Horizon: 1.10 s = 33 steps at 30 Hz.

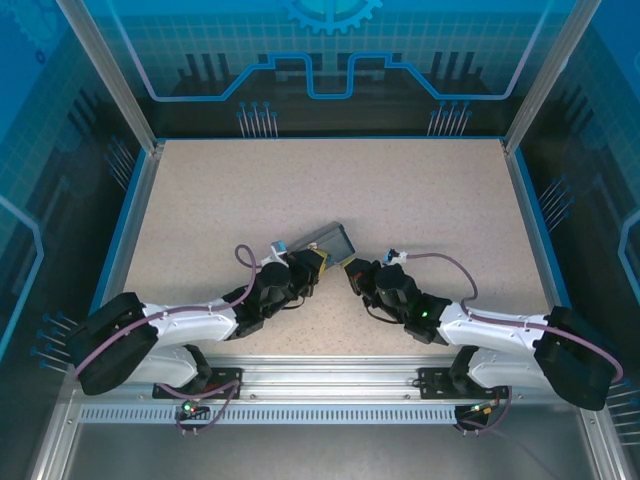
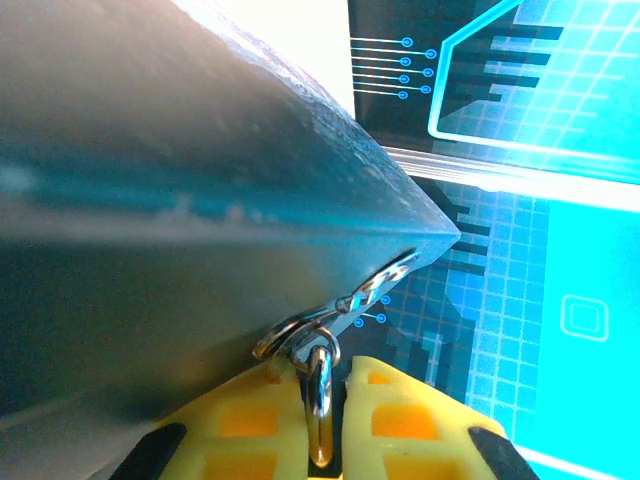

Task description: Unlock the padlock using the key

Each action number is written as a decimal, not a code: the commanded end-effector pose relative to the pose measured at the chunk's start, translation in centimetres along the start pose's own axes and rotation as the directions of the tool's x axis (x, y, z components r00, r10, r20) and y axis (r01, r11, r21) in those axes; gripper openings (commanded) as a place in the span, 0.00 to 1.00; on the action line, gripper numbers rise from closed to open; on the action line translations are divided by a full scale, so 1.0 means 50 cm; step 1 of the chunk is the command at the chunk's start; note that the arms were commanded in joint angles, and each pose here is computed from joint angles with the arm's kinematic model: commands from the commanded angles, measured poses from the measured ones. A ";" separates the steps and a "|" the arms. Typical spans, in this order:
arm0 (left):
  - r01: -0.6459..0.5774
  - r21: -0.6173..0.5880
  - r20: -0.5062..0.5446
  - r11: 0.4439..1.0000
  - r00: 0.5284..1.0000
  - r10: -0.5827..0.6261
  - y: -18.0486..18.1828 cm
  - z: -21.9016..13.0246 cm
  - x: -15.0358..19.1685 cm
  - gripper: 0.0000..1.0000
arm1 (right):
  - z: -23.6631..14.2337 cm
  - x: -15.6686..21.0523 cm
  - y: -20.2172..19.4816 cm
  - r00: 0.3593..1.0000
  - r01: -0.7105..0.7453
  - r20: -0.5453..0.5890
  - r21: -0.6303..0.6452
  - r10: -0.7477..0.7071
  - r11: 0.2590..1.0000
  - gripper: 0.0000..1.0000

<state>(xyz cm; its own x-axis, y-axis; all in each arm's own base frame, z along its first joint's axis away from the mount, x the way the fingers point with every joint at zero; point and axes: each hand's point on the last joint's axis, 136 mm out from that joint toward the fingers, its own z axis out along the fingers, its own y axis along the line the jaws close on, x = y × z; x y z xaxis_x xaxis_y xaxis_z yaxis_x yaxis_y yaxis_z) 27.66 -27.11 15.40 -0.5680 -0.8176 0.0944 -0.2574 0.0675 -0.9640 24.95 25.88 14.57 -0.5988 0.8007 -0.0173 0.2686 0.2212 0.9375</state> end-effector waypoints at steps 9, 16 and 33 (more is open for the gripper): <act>0.020 0.067 0.000 0.998 1.000 -0.020 -0.032 0.003 0.006 0.00 | 0.002 0.003 0.038 1.000 -0.018 0.010 -0.060 0.018 0.998 0.00; 0.022 0.066 -0.004 0.998 1.000 -0.021 -0.029 0.002 0.008 0.00 | 0.008 0.009 0.050 1.000 -0.018 0.001 -0.072 0.018 0.997 0.00; 0.027 0.056 -0.008 0.998 1.000 -0.026 -0.018 0.007 0.009 0.00 | 0.016 0.009 0.059 1.000 -0.022 -0.002 -0.085 0.022 0.996 0.00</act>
<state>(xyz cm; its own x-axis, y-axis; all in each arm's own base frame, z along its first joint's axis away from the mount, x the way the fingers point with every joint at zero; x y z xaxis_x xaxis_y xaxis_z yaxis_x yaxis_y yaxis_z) 27.85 -27.29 15.42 -0.5641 -0.8198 0.0981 -0.2500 0.0564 -0.9666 25.52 26.54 15.12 -0.5961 0.8029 -0.0102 0.2520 0.1992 0.9470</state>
